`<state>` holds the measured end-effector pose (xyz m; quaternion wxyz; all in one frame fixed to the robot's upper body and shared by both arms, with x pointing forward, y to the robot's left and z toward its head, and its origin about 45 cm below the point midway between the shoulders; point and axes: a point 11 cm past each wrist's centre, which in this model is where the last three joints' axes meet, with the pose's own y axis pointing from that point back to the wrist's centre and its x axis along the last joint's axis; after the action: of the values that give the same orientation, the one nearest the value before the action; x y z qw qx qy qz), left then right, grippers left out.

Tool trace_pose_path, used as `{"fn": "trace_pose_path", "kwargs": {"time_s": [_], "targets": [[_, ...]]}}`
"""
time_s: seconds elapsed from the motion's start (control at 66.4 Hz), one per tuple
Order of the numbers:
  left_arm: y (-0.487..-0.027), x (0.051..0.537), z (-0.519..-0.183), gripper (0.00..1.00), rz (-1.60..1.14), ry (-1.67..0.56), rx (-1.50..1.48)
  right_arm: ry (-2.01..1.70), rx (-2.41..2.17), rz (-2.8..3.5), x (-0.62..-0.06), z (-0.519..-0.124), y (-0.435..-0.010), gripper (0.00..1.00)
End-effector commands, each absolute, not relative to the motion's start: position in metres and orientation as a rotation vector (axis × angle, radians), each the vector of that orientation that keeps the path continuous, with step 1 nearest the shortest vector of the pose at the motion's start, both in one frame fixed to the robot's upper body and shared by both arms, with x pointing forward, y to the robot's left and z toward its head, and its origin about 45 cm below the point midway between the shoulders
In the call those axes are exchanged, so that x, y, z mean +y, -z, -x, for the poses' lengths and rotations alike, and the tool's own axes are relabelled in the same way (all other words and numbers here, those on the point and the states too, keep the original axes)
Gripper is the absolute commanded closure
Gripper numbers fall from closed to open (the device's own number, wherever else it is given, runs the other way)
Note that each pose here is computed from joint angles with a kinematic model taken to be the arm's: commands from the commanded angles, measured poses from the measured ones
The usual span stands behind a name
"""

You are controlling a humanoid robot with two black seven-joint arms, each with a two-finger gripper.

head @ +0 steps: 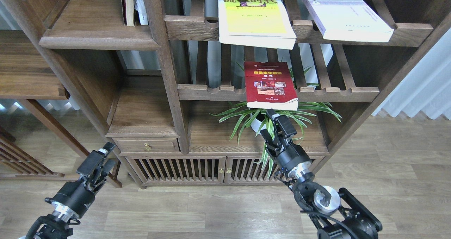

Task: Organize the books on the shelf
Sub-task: 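Reach the right gripper up to the red book's lower edge and grip it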

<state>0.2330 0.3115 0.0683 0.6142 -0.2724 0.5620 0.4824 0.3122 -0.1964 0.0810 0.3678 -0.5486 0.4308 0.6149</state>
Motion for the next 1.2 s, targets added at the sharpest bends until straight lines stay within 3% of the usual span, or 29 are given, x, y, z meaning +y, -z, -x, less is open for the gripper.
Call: {"fn": "trace_pose_path", "kwargs": {"time_s": [0.0, 0.256, 0.647, 1.054, 1.189], "targets": [[-0.068, 0.313, -0.233, 0.00, 0.626, -1.114, 1.294, -1.575, 1.102, 1.417, -0.195, -0.316, -0.084, 0.01], [-0.069, 0.314, -0.233, 0.00, 0.623, -1.115, 1.292, -1.551, 1.161, 1.433, -0.205, -0.346, -0.087, 0.01], [-0.070, 0.323, -0.233, 0.00, 0.629, -1.136, 1.279, -1.556, 1.196, 1.413, -0.209, -0.360, -0.088, 0.06], [-0.072, 0.329, -0.232, 0.00, 0.642, -1.150, 1.270, -1.526, 1.245, 1.369, -0.219, -0.367, -0.085, 0.32], [-0.072, 0.329, -0.232, 0.00, 0.643, -1.151, 1.269, -1.522, 1.267, 1.366, -0.222, -0.371, -0.083, 0.35]]}}
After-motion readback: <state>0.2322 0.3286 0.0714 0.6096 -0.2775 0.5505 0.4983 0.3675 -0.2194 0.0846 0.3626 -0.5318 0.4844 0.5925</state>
